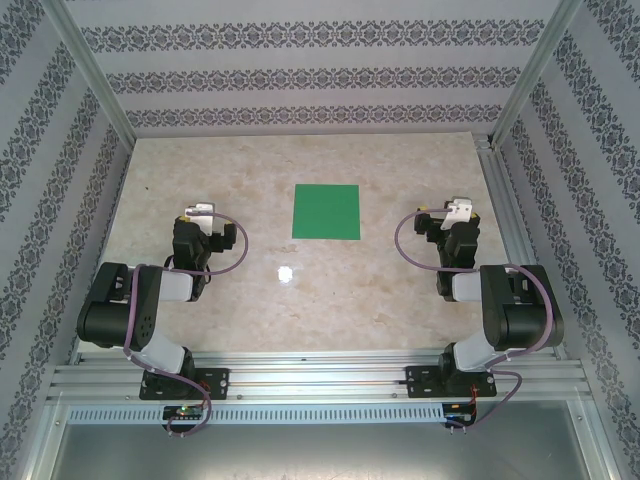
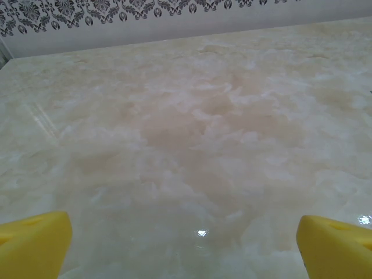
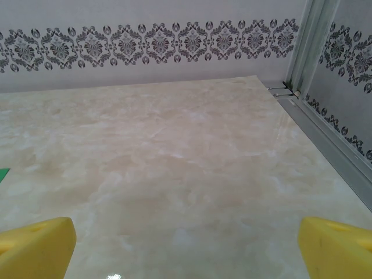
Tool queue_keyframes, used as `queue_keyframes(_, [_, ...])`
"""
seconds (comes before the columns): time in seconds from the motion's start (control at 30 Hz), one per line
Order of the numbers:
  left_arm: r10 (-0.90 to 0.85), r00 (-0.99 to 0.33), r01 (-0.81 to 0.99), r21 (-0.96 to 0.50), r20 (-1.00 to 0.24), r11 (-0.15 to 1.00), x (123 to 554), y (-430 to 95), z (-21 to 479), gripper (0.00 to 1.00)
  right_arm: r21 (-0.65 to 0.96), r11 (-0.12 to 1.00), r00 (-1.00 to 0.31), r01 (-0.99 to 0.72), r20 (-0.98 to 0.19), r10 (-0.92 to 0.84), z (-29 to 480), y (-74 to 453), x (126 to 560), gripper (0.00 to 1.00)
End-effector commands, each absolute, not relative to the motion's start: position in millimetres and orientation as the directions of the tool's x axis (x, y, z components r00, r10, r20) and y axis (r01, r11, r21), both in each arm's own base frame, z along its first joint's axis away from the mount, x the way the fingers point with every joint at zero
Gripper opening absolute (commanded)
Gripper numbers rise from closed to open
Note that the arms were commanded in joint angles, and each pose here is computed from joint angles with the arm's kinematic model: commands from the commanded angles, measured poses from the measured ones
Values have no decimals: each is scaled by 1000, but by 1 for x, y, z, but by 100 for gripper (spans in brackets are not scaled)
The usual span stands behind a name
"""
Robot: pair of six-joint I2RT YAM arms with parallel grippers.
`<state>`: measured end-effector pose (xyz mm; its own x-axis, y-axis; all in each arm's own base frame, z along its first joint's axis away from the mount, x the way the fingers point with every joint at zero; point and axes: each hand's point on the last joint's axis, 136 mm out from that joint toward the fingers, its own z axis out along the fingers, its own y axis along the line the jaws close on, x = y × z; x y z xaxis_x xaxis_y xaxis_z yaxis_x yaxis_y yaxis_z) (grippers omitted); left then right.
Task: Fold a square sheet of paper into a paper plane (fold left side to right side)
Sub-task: Pick up the square sheet of paper from the center of the table.
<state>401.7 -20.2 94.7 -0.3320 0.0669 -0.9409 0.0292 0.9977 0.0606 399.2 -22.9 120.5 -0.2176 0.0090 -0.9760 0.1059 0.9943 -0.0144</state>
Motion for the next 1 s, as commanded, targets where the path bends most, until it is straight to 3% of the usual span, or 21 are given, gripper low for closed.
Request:
queue_keyframes(0.0, [51,-308,21,46,-950,999,406,-18,103,100,-8,995,-183,98,-983,10,129,-19,401,98])
queue_keyframes(0.43, [50,-309,24,45,-950,999,406,-18,105,100,3,995,-176,103,-984,21,131,-22,401,98])
queue_keyframes(0.67, [52,-336,28,45,-941,999,407,-19,134,100,6,993,-170,115,-985,26,133,-24,399,98])
queue_keyframes(0.97, [51,-273,19,47,-961,999,405,-18,106,100,6,992,-175,128,-984,29,130,-26,400,98])
